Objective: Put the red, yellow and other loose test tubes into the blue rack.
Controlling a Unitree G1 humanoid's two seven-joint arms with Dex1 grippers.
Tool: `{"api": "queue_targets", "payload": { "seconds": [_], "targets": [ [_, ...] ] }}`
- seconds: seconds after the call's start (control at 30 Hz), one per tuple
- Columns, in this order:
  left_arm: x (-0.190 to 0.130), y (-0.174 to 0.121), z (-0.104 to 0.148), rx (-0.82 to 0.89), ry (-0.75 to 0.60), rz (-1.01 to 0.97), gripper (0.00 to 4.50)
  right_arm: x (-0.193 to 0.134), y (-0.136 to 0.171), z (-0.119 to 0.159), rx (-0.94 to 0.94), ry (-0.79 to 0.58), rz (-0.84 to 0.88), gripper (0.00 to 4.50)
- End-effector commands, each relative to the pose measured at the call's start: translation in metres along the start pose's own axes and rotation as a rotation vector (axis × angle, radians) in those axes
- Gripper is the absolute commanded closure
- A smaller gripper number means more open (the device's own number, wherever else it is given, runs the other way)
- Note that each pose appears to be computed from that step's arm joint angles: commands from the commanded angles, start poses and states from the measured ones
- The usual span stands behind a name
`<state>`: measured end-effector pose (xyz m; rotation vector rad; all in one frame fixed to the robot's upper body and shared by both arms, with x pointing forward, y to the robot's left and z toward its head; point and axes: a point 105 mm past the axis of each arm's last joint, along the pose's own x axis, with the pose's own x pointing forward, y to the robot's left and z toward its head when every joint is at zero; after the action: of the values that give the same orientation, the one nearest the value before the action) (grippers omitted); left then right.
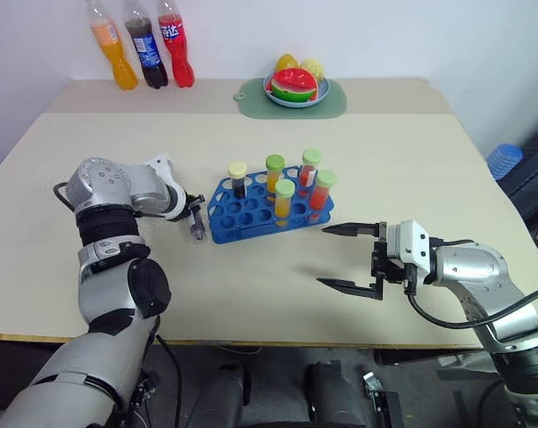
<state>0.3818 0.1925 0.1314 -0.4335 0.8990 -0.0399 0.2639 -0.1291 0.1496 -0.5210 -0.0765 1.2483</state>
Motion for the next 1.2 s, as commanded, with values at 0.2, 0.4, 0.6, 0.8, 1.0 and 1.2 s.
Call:
{"api": "queue_targets", "payload": {
  "seconds": [0.2,0.4,0.6,0.8,1.0,1.2],
  "targets": [
    [-0.104,-0.047,-0.029,0.559,-0.571,-0.653,3.79,0.001,-0.005,-0.006,0.029,-0.048,-0.092,0.00],
    [-0.120,-0.087,-0.044,0.742,-0.781,-0.882,3.79,-0.008,0.001,-0.029,0.104,-0.009,-0.148,0.00],
    [-0.091,-0.110,-0.032,0.898,-1.048,-0.743,3.79,-0.020,-0.003,-0.035,0.107,0.018,-0.219,0.00],
    [-0.051,-0.130,-0.044,0.977,-1.107,-0.675,3.79,-0.038,-0.003,-0.036,0.103,0.060,-0.255,0.00],
    [-0.022,-0.129,-0.071,0.983,-1.059,-0.693,3.79,-0.048,-0.004,-0.032,0.098,0.083,-0.269,0.00],
    [-0.024,-0.109,-0.067,0.952,-1.062,-0.641,3.79,-0.053,-0.007,-0.031,0.096,0.095,-0.273,0.00]
  ]
}}
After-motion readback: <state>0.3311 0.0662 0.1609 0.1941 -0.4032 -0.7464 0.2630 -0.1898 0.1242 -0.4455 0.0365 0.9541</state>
